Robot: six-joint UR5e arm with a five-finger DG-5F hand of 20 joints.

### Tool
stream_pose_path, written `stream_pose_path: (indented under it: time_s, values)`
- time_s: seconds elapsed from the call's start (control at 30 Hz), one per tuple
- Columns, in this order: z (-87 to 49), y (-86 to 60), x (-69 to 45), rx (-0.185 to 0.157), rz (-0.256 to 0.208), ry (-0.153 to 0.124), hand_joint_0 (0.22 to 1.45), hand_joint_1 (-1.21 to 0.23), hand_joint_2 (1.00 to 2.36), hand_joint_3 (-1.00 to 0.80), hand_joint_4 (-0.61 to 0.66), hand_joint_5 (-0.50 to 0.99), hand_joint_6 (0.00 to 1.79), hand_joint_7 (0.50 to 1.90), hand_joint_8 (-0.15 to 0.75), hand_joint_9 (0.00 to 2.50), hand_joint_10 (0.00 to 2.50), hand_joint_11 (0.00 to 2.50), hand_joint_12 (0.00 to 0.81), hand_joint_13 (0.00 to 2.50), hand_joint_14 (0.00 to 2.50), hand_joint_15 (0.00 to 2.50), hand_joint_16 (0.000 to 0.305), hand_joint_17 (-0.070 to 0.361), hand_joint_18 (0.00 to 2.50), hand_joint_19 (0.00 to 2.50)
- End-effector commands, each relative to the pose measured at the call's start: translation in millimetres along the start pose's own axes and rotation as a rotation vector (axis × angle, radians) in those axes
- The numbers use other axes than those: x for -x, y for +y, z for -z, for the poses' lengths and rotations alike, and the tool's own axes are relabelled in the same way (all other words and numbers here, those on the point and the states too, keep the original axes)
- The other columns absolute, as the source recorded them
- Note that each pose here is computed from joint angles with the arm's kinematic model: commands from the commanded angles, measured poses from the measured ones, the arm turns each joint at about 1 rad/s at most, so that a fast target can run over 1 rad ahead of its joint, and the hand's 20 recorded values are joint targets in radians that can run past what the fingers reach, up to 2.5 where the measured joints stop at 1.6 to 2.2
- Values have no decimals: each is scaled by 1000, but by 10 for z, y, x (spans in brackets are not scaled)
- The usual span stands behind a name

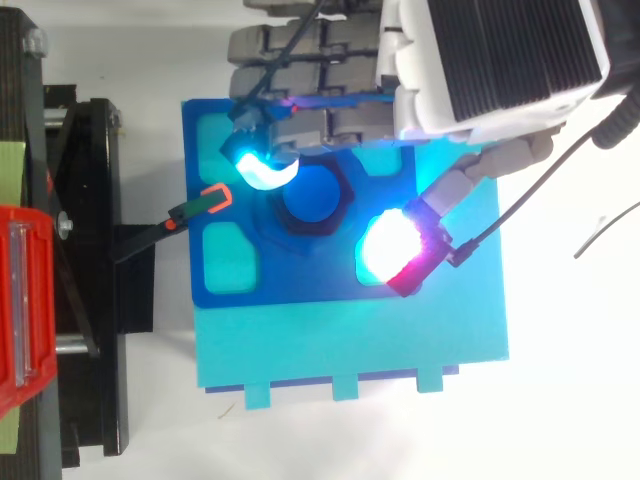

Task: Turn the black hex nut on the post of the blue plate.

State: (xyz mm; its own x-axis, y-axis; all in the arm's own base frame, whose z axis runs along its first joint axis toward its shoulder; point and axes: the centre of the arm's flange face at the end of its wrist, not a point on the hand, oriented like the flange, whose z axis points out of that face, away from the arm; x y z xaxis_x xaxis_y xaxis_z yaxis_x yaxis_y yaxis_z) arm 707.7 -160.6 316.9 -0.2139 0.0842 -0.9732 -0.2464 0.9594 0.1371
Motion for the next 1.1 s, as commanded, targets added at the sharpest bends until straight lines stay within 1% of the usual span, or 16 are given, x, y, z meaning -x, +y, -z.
stream_pose_path:
  time_s: [0.0,0.23,0.3,0.33,0.37,0.43,0.57,0.6,0.67,0.8,0.87,0.9,0.97,1.0,1.03,1.07]
  values:
    - [35,-48,-1,2,-2,2,487,-398,1000,-500,257,-176,502,900,299,386,0,0,384,133,0,0,48,108,0,175]
    - [75,-113,4,4,-3,-2,487,-417,1000,-500,258,-173,503,890,303,411,0,0,386,159,0,0,49,109,0,144]
    - [67,-115,19,5,-1,-10,486,-397,1000,-500,256,-176,502,899,299,386,0,0,384,134,0,0,48,108,0,175]
    - [63,-116,29,5,-1,-14,487,-417,1000,-500,258,-173,503,890,303,411,0,0,386,160,0,0,48,109,0,144]
    - [41,-91,54,7,1,-21,487,-397,1000,-500,256,-176,503,899,299,386,1,0,384,133,1,0,48,108,0,175]
    - [13,-53,115,11,-2,-29,487,-417,1000,-500,259,-173,503,886,303,412,0,0,386,159,0,0,48,109,0,145]
    - [-47,2,216,0,-9,-52,487,-418,1000,-500,256,-173,503,890,302,412,0,0,386,159,0,0,49,109,0,146]
    - [-47,2,216,0,-9,-52,487,-418,1000,-500,256,-173,503,886,303,412,0,0,386,159,0,0,49,109,0,147]
    - [-90,54,268,-8,-9,-63,487,-418,1000,-500,259,-173,503,886,303,411,0,0,386,157,0,0,48,109,0,152]
    - [-169,166,319,-16,-13,-74,487,-418,1000,-500,258,-173,503,890,303,410,0,0,383,156,0,0,48,108,0,151]
    - [-197,196,313,-17,-16,-77,487,-399,1000,-500,256,-176,502,900,300,387,0,0,380,126,0,0,47,106,0,179]
    - [-242,247,324,-24,-18,-90,486,-398,1000,-500,259,-176,503,898,300,387,0,0,380,125,1,0,47,106,0,171]
    - [-272,294,339,-29,-23,-97,487,-398,1000,-500,259,-176,503,904,300,386,0,0,379,120,1,0,47,106,0,169]
    - [-351,439,307,-23,-28,-92,486,-398,1000,-500,259,-176,502,900,300,386,0,0,379,121,0,0,47,106,0,170]
    - [-398,531,293,-29,-35,-89,487,-398,1000,-500,258,-176,503,900,300,386,0,0,380,116,0,0,47,106,0,162]
    - [-405,542,284,-36,-37,-87,486,-397,1000,-500,260,-176,503,905,300,386,0,0,379,114,0,0,47,106,0,161]
